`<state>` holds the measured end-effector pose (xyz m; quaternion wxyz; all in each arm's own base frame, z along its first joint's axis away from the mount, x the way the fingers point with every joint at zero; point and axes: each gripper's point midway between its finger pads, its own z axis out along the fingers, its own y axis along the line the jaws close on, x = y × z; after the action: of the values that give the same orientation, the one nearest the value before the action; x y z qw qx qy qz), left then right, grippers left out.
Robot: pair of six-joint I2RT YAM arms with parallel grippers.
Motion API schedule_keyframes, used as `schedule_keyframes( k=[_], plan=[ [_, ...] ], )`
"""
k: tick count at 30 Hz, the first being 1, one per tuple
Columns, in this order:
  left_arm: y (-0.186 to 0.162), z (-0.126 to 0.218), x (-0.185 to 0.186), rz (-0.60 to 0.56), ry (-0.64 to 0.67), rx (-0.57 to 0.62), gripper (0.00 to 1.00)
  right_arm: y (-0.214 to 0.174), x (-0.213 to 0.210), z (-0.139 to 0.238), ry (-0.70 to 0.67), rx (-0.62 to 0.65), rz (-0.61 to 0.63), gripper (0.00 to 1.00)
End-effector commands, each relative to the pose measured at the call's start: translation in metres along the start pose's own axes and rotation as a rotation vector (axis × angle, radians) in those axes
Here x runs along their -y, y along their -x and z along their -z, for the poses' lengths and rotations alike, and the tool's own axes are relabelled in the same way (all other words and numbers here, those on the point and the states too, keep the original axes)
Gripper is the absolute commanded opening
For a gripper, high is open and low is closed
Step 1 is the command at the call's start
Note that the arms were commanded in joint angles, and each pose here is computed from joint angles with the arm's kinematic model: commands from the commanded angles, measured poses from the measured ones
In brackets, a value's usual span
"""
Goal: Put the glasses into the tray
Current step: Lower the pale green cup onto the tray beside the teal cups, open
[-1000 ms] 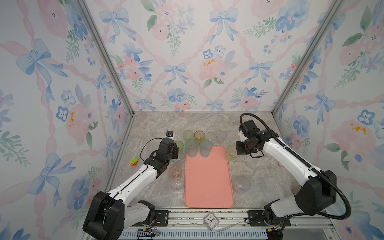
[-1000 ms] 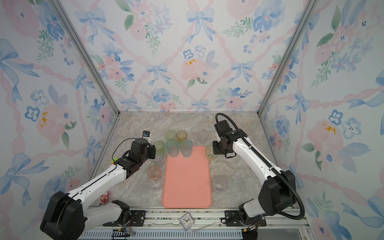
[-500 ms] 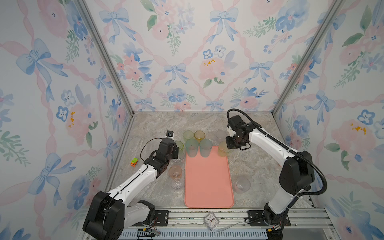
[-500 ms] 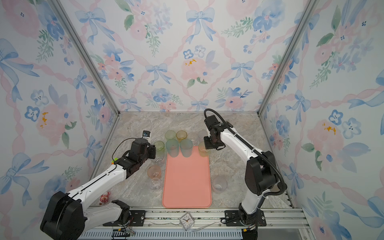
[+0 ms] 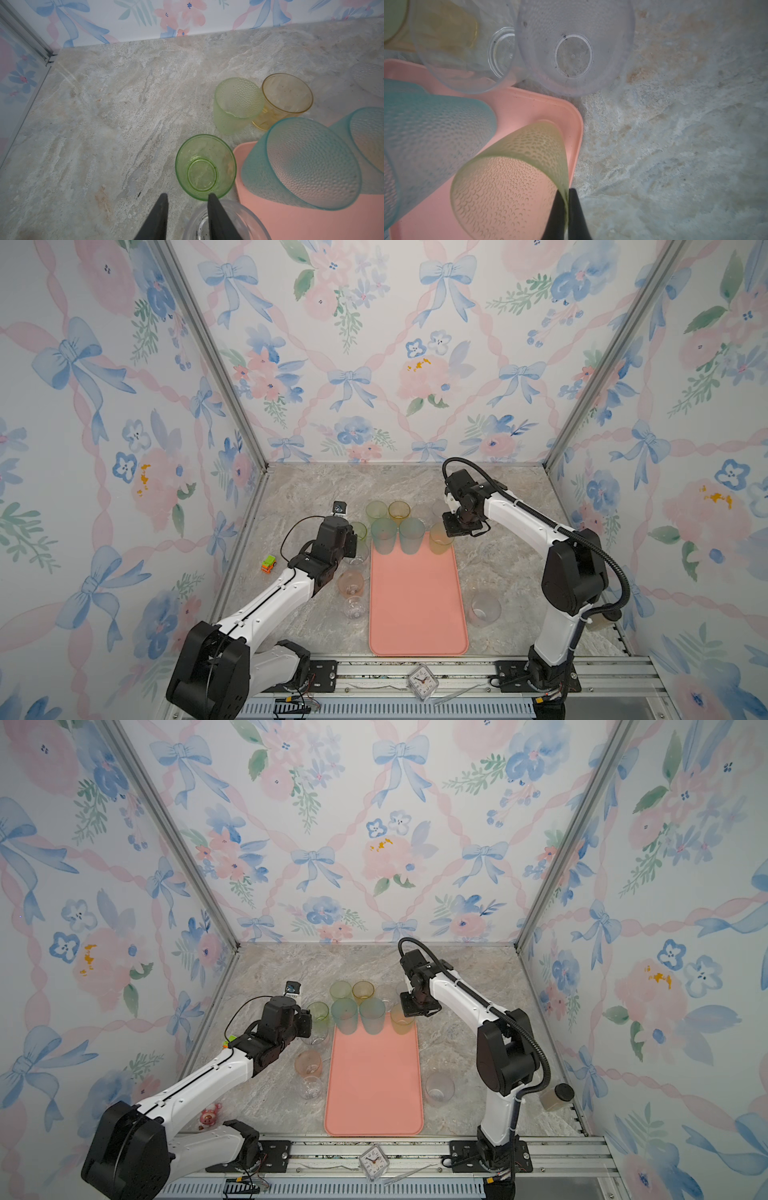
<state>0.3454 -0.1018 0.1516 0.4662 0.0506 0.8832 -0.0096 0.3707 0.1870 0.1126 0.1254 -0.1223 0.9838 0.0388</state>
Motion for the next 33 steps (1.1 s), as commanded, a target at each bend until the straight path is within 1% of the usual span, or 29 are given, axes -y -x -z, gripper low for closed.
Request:
schedule_keyframes(
  k=[1, 7, 14, 18, 30, 33],
  plan=[
    [0.0072, -0.0018, 0.0012, 0.0, -0.007, 0.016, 0.35, 0.0063, -0.0075, 0.0031, 0.015, 0.004, 0.021, 0.05],
    [0.0079, -0.0025, 0.001, -0.002, -0.006, 0.016, 0.38, 0.0083, -0.0085, 0.0002, 0.017, -0.001, 0.024, 0.06],
    [0.0082, -0.0029, 0.0003, -0.006, -0.004, 0.015, 0.38, 0.0088, -0.0117, -0.0044, 0.027, -0.015, 0.027, 0.07],
    [0.009, -0.0028, 0.0011, -0.008, -0.007, 0.015, 0.39, 0.0104, -0.013, -0.0046, 0.028, -0.016, 0.029, 0.09],
    [0.0081, -0.0022, 0.0016, -0.011, -0.011, 0.014, 0.39, 0.0119, -0.0147, -0.002, 0.028, -0.01, 0.033, 0.21],
    [0.0077, -0.0017, 0.0007, -0.01, -0.008, 0.015, 0.39, 0.012, -0.0151, -0.0008, 0.03, -0.006, 0.033, 0.27]
  ],
)
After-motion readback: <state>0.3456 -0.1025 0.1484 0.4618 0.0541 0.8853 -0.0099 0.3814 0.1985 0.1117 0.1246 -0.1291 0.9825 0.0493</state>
